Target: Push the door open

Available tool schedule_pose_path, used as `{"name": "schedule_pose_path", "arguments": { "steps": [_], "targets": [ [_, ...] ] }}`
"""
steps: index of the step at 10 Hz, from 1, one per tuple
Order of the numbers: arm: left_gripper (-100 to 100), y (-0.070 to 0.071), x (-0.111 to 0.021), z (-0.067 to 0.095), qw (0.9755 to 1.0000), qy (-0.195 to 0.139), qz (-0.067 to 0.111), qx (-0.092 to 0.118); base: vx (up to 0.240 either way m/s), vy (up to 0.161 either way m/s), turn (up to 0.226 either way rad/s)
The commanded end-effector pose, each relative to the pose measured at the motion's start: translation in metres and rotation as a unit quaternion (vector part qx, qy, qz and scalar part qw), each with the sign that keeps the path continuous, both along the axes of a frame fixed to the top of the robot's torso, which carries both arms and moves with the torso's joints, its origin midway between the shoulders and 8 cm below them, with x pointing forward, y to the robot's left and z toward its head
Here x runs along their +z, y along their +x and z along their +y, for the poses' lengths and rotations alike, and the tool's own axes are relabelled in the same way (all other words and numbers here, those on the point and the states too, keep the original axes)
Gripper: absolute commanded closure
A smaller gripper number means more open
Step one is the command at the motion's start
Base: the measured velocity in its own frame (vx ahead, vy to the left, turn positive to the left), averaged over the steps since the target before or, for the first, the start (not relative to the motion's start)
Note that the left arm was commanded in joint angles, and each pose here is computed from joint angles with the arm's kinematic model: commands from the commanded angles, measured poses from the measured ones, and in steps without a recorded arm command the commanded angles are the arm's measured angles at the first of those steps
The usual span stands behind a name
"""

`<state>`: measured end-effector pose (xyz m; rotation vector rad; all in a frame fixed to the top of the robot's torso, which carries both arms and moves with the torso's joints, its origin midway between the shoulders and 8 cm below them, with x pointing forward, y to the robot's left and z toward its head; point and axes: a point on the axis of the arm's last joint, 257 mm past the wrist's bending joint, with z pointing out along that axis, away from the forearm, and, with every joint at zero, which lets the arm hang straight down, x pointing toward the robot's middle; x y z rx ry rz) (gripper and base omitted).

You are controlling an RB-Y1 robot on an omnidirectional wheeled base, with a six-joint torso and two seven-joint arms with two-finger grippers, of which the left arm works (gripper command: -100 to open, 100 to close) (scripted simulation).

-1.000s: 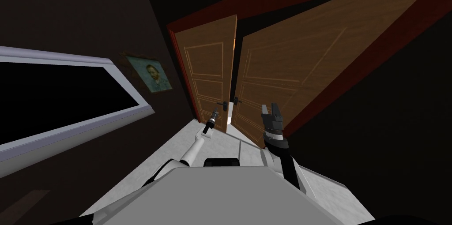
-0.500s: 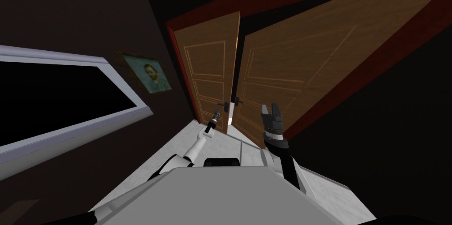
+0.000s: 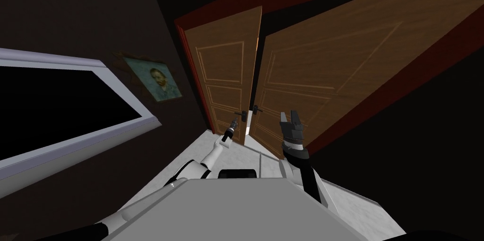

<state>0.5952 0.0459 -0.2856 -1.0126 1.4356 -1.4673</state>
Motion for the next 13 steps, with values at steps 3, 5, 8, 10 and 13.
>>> {"name": "schedule_pose_path", "arguments": {
  "steps": [3,5,8,10,13],
  "targets": [
    [-100,0.002,-0.005,-0.005,1.0000,0.003,0.008,-0.004,0.045,0.035,-0.006],
    [-100,0.008,-0.008,0.023,0.9997,0.021,0.006,0.007,0.120,-0.059,-0.021],
    [-100,0.011,-0.009,0.034,0.9995,0.026,0.006,0.014,0.199,-0.069,-0.022],
    [-100,0.009,-0.008,0.026,0.9997,0.018,0.008,0.012,0.207,-0.055,-0.020],
    [-100,0.007,-0.007,0.011,0.9999,0.006,0.011,0.007,0.139,-0.045,-0.011]
  ]
}}
